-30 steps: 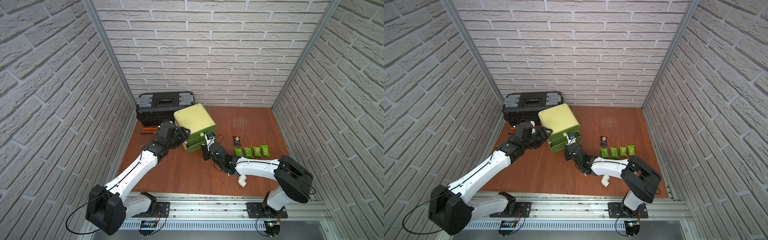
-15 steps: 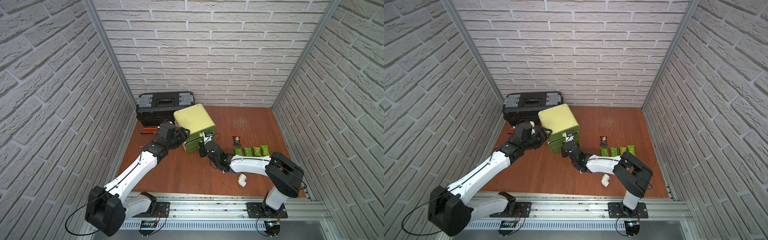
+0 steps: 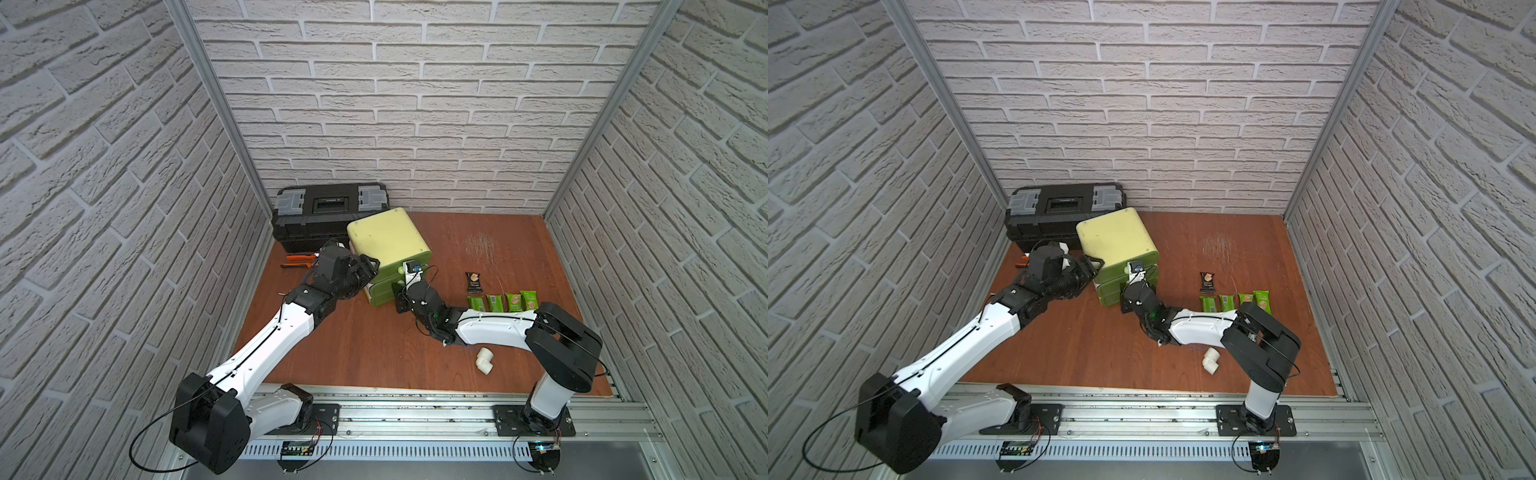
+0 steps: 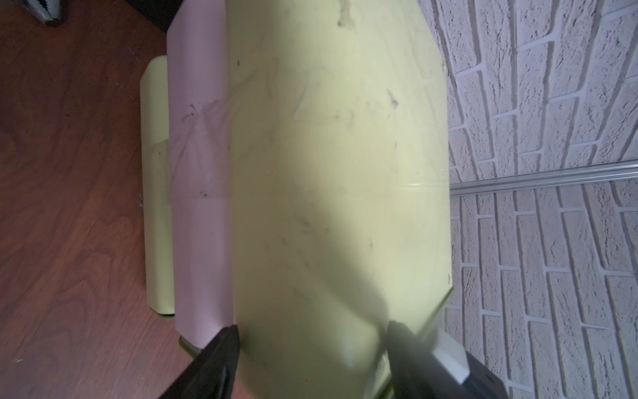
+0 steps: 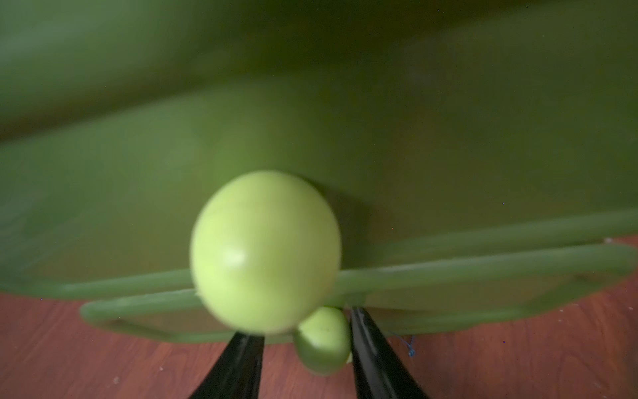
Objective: Take the cookies out of the drawer
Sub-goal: Close the drawer of the storage box, then adjust the storage box at the center of the board.
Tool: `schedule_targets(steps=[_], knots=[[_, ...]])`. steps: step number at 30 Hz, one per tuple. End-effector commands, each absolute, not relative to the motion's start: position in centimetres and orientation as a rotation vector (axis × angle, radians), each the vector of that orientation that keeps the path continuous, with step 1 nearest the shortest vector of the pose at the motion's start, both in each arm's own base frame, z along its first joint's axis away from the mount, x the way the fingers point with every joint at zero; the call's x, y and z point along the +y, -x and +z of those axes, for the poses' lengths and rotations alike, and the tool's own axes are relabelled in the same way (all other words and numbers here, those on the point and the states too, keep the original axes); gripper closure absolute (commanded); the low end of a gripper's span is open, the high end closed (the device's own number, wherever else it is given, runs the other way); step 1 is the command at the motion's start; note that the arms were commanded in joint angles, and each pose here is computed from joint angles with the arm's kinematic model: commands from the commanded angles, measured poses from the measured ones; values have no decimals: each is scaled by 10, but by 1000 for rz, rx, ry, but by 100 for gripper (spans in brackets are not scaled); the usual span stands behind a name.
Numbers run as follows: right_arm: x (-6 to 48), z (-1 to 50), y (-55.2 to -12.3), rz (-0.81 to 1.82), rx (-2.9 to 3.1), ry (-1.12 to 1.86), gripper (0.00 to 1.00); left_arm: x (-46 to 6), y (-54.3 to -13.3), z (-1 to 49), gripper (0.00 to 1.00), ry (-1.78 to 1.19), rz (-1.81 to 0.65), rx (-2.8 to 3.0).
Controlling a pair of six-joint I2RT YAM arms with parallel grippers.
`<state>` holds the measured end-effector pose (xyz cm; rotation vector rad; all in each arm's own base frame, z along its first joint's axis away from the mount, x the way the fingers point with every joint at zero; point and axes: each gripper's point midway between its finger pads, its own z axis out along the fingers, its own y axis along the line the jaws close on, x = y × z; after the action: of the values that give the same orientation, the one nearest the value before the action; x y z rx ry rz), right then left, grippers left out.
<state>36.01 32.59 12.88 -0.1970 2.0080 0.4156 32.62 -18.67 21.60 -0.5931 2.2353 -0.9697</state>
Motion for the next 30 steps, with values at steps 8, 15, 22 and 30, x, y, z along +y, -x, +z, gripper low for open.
schedule_targets(steps=[8, 15, 22, 30], knots=[[323, 183, -323, 540, 1921, 323, 21, -170, -309, 219, 19, 599, -896, 2256], [261, 201, -272, 460, 2189, 399, 16, -143, -295, 238, 11, 623, -828, 2188], [225, 246, -306, 558, 2355, 342, 11, -121, -300, 244, 6, 597, -814, 2143], [250, 284, -383, 771, 2326, 377, 8, -121, -337, 259, 2, 549, -844, 2126]])
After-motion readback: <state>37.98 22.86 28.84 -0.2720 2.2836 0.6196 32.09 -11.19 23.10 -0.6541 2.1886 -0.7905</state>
